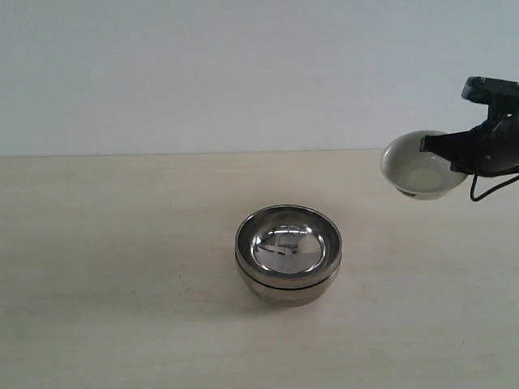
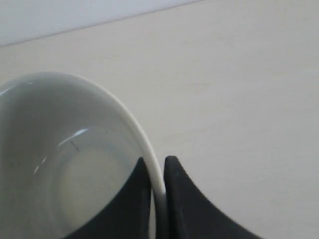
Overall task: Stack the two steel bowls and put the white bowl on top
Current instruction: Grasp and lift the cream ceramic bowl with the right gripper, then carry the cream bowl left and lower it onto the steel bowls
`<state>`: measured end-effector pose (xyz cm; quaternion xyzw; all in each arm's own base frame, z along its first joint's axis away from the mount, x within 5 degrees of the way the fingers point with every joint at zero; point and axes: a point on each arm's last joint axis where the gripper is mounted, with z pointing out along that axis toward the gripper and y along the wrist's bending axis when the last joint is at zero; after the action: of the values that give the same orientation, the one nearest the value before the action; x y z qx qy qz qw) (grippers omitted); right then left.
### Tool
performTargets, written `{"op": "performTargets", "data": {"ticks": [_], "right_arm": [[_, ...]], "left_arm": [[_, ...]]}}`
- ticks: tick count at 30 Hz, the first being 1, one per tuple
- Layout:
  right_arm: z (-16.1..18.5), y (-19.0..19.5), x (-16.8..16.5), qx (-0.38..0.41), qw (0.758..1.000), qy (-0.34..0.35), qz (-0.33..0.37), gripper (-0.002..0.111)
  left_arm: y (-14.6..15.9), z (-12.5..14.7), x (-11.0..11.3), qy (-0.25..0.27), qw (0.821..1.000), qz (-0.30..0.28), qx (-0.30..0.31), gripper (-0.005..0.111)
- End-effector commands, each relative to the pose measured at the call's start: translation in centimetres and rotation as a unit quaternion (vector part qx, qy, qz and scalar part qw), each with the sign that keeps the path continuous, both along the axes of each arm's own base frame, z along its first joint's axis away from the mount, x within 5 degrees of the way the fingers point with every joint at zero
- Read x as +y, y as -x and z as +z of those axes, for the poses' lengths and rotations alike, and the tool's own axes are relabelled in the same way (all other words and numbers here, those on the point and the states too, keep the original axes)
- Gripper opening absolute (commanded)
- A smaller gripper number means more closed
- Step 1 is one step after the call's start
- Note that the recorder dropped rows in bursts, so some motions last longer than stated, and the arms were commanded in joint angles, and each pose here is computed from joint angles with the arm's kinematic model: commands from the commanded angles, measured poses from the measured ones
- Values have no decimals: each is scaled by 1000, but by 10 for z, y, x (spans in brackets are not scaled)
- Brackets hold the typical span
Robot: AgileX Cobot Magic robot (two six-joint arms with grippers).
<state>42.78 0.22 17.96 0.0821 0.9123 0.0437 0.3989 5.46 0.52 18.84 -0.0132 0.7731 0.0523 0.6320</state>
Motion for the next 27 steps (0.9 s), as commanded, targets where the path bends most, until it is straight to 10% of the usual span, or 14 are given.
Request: {"op": "performTargets", "data": {"ticks": [1, 11, 27], "right_arm": [[33, 10, 0, -13, 1000, 6, 8, 0], [94, 47, 63, -18, 994, -23, 103, 0], [77, 86, 170, 56, 964, -29, 257, 0]], "left_arm": [[0, 0, 0, 7, 1000, 1, -4, 4], [0, 0, 0, 7, 1000, 1, -4, 4], [0, 0, 0, 7, 1000, 1, -4, 4]]}}
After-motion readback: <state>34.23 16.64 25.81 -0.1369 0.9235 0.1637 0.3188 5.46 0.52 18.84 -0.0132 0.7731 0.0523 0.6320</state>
